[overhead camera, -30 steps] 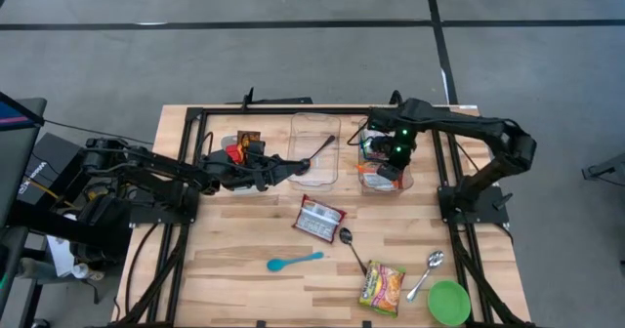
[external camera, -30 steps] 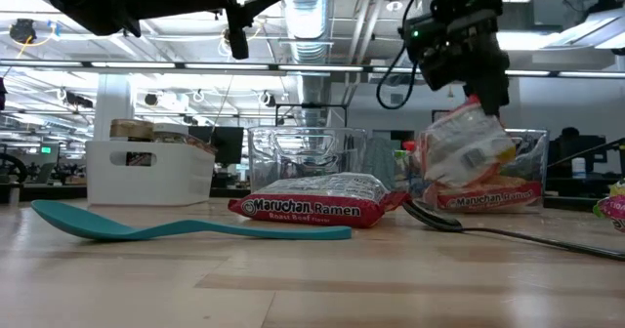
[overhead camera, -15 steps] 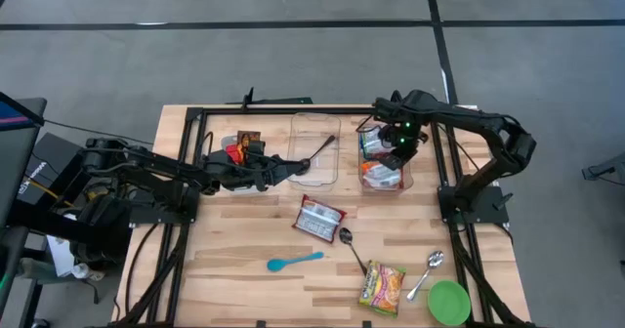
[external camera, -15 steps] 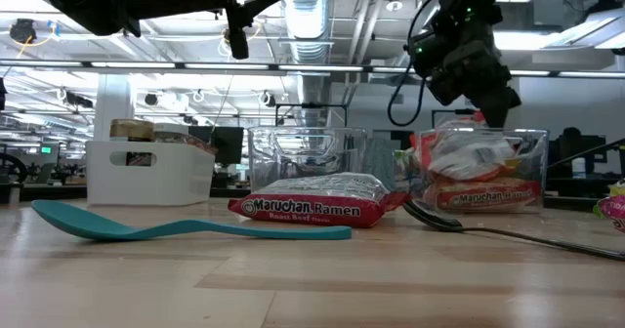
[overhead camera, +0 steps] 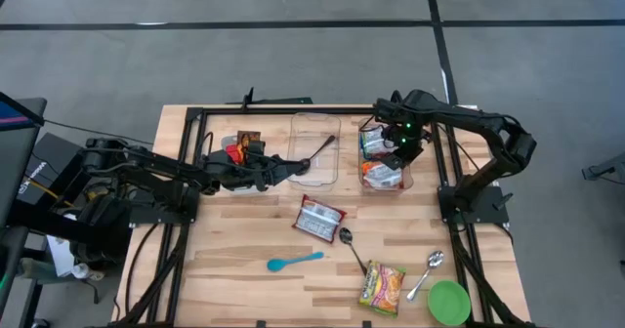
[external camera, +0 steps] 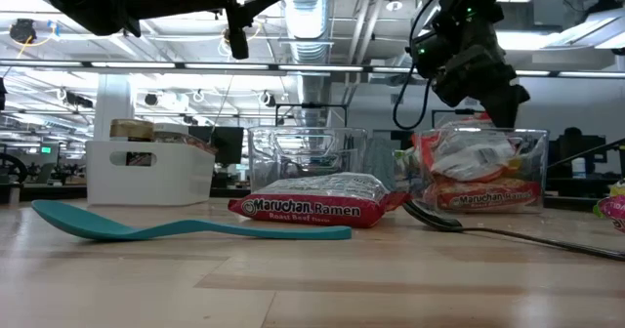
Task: Pick & Place Food Item
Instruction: Put the orange noodle pack into the right transparent bin
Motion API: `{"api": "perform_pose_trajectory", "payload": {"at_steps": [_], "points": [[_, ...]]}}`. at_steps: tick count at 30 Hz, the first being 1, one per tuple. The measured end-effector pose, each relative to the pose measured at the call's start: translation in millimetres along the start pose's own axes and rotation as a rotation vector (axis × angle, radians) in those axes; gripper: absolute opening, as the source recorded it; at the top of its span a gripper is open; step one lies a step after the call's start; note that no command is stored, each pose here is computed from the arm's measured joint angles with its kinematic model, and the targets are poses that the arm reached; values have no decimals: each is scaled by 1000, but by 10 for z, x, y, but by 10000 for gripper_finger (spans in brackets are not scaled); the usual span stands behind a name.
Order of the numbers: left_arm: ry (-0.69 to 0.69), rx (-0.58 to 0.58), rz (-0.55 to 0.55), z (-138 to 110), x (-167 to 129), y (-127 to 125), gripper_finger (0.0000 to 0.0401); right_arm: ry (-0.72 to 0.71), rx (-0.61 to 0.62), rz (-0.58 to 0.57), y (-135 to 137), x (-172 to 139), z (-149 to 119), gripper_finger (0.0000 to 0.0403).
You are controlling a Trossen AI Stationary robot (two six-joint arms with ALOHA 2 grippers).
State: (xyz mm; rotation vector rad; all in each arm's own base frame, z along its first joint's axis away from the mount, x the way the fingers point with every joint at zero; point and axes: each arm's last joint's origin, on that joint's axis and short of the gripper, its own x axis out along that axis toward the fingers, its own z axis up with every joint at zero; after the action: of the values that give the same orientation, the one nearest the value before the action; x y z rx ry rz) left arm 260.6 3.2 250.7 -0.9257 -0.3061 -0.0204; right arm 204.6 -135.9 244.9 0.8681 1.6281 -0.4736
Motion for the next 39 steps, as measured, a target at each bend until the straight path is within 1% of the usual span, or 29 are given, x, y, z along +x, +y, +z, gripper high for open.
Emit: {"api": "perform_pose_trajectory", "payload": {"at_steps": [5,11,16,23,25,27,30,34,37,39], "points": [[0,0,0,0,0,0,163,-1,11,-116,-39,-3,-16,113],[0,0,0,1,0,0,163,-11,-24,-123,-34,-37,-10,112],[0,0,0,1,0,-1,163,-98,-48,-106,13,-217,31,89],[0,0,0,0,0,1,163,-331,-78,-57,99,-542,-9,38],[0,0,1,1,0,1,163,-386,-76,-21,119,-594,-29,20],[2,1,4,-2,0,4,163,-414,-103,34,161,-618,-30,6],[3,1,5,-3,0,4,163,-409,-130,64,220,-597,-14,6],[4,1,6,-4,0,6,163,-360,-152,53,298,-485,47,1],[5,1,7,-5,0,7,163,-355,-153,50,303,-392,83,1],[6,1,8,-6,0,8,163,-317,-139,29,274,-276,96,1]]}}
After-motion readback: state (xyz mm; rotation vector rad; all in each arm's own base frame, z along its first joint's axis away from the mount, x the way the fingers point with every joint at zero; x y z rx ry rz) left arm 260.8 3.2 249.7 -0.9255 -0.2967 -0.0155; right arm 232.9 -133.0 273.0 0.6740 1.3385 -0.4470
